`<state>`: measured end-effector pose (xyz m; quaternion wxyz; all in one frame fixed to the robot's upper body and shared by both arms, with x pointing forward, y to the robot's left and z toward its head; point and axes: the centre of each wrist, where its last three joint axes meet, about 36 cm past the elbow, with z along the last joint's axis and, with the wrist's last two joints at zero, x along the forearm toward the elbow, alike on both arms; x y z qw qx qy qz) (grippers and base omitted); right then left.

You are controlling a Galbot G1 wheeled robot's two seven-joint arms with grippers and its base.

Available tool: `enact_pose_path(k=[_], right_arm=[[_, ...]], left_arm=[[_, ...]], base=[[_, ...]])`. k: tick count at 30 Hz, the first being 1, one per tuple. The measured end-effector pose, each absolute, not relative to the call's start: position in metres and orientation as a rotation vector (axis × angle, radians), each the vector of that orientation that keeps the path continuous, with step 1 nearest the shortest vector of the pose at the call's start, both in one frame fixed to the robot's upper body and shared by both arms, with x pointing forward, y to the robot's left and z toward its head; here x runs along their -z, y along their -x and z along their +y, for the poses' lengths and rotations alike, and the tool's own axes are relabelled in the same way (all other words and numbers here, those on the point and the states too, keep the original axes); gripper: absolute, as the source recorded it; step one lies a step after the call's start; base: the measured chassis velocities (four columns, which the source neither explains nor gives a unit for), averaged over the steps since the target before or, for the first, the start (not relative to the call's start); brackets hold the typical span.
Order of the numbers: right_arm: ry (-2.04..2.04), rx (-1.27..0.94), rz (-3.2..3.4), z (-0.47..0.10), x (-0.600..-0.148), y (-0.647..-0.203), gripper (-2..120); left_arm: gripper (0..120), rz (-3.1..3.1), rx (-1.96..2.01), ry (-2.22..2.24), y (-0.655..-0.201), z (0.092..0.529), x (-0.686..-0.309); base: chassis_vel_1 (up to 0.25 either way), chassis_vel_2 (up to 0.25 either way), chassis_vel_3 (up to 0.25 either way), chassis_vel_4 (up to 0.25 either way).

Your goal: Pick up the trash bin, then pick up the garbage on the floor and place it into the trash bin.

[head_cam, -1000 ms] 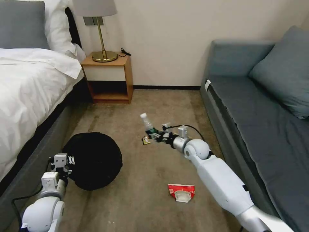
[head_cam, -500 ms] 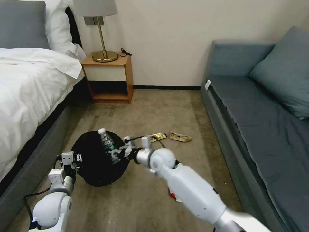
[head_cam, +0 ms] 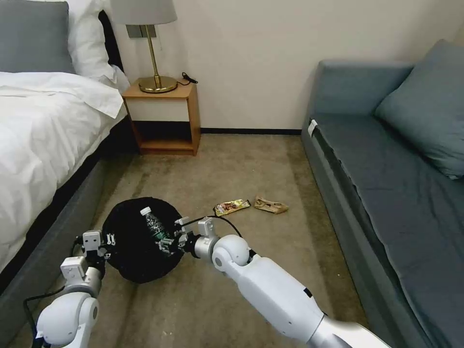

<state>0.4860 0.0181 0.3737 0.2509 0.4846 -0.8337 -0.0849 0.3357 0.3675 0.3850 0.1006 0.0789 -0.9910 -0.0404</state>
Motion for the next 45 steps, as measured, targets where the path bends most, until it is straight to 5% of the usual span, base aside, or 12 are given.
enact_pose_path(k=[9,21,29,36,45], right_arm=[[-1.32,0.212,-2.287,0.011,-0.379,-0.487,96],[-1.269,0.177,-2.323,-0.021,-0.38,-0.492,100],[-1.217,-0.096,-2.38,-0.086,-0.364,-0.498,100],[-1.131,-0.555,-2.192,-0.203,-0.347,-0.491,100],[-1.16,-0.685,-2.01,-0.238,-0.327,-0.461,100]], left_arm=[[3,-2.923,0.114,-0.237,-0.336,0.366,-0.381],[3,-2.909,0.141,-0.255,-0.335,0.372,-0.377],[3,-2.89,0.175,-0.263,-0.334,0.375,-0.369],[3,-2.89,0.196,-0.248,-0.335,0.373,-0.37],[3,-2.893,0.214,-0.228,-0.339,0.367,-0.37]], base=[[0.0,0.0,0.0,0.0],[0.0,0.0,0.0,0.0],[0.0,0.0,0.0,0.0],[0.0,0.0,0.0,0.0],[0.0,0.0,0.0,0.0]])
